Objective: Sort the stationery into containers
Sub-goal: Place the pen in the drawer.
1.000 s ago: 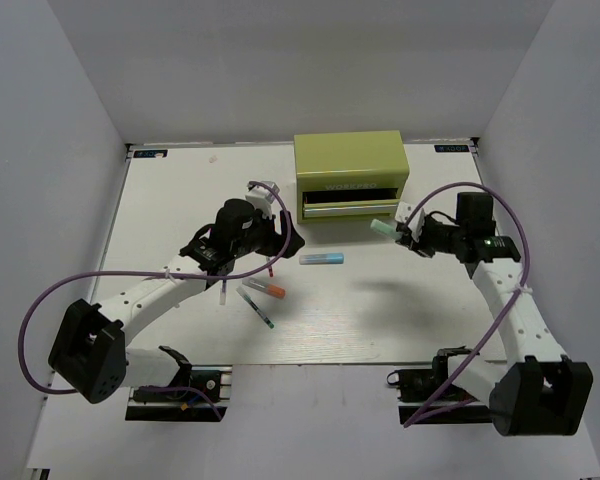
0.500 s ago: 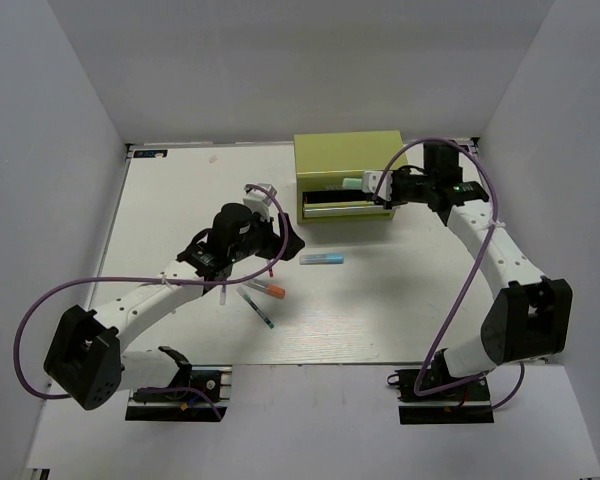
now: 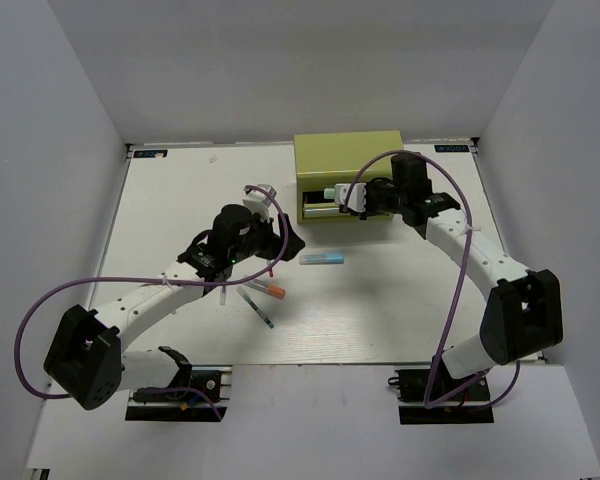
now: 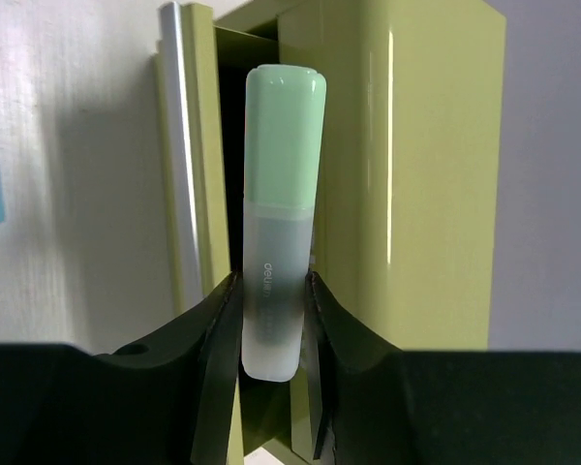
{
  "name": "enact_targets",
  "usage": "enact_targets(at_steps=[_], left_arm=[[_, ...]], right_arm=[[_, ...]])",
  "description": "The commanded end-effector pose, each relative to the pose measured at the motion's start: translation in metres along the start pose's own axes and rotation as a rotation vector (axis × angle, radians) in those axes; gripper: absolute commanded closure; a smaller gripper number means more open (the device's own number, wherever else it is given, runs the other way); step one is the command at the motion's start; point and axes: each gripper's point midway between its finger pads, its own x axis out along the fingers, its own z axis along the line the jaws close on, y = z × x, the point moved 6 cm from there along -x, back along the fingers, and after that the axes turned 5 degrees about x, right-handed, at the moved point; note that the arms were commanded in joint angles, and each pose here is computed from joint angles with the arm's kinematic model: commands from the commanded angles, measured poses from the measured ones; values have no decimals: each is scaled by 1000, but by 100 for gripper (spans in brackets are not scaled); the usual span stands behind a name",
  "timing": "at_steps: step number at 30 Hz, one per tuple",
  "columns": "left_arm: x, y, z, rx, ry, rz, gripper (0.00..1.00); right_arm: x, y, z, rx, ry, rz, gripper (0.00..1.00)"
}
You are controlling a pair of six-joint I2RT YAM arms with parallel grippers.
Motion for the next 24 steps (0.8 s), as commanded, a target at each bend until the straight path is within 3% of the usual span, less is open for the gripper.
enact_targets(at_steps=[1,6,18,24], left_arm=[[-3,-11,-5,5,17,-48,14],[-3,-11,-5,5,17,-48,14],[-5,-8,-4,4,14,-40,14],[-9,-9,-5,-4,9,-54,14]], right_arm=[[4,-1,-14,-3,115,45,93],[13,2,-16,15,156,104,93],[22,14,-5,26,170,193,82],[25,15,-3,46,178,217,60]])
